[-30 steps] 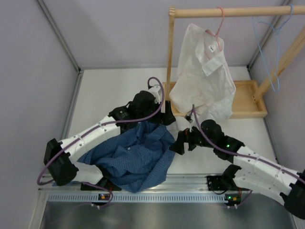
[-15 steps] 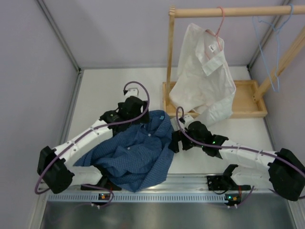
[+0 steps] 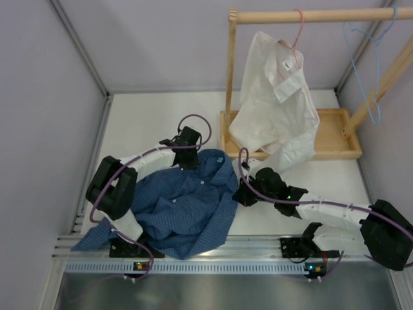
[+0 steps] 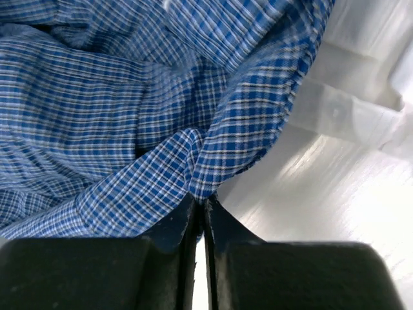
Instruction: Place the shirt on the hanger
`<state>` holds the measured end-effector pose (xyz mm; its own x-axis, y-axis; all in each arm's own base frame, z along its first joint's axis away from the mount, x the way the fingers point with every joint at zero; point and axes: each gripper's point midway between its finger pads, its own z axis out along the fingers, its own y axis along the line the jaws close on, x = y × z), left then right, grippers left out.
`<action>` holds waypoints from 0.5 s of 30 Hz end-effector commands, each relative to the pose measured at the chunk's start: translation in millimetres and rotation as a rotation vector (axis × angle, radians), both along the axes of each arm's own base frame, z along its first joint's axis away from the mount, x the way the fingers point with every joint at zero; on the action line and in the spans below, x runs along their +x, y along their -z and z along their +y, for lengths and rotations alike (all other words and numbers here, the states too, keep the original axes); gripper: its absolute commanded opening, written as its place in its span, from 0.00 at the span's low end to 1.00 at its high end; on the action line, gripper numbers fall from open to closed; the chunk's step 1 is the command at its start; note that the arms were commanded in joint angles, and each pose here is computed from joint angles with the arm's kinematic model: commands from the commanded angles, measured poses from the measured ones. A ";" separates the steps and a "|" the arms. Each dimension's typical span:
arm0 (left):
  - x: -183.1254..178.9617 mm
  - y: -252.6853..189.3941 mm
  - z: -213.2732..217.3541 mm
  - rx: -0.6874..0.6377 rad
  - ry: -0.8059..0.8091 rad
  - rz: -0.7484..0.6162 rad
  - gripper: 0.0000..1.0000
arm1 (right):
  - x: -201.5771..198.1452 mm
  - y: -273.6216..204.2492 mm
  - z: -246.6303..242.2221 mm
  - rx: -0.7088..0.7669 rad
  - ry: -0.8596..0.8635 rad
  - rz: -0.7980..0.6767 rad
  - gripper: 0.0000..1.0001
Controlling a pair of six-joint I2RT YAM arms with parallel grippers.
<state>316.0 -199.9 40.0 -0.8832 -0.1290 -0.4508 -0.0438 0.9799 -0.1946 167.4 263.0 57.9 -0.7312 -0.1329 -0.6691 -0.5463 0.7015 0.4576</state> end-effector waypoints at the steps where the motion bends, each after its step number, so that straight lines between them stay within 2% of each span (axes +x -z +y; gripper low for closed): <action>1: 31.9 -61.9 -17.1 -0.107 -0.020 -0.185 0.00 | 10.2 -41.6 8.9 0.090 0.001 -0.133 0.00; 2: 36.7 -75.8 -10.0 -0.094 -0.045 -0.234 0.00 | 11.6 -47.0 7.2 0.090 0.006 -0.149 0.00; 3: 37.8 -107.8 -5.7 -0.116 -0.055 -0.314 0.00 | 16.2 -64.5 6.4 0.113 0.021 -0.192 0.00; 5: 40.1 -145.3 13.3 -0.077 -0.098 -0.418 0.00 | 16.9 -71.9 -2.6 0.072 0.029 -0.214 0.00; 6: 34.9 -181.9 22.5 -0.098 -0.111 -0.500 0.00 | 20.9 -97.6 -4.7 0.093 0.045 -0.259 0.00; 8: 29.3 -228.7 34.2 -0.089 -0.101 -0.609 0.00 | 18.3 -111.6 -15.6 0.049 0.036 -0.285 0.00; 9: 21.3 -260.1 41.5 -0.113 -0.099 -0.684 0.00 | 19.0 -146.1 -17.1 0.089 0.039 -0.342 0.00; 11: 14.6 -305.8 47.4 -0.120 -0.062 -0.791 0.00 | 11.9 -162.3 -29.4 0.035 0.011 -0.359 0.00; 12: 8.8 -325.0 48.1 -0.138 -0.039 -0.833 0.00 | 11.5 -201.0 -31.9 0.064 0.004 -0.418 0.00; 15: 3.0 -367.1 42.0 -0.149 0.054 -0.919 0.00 | 4.4 -250.8 -51.4 0.043 0.021 -0.455 0.00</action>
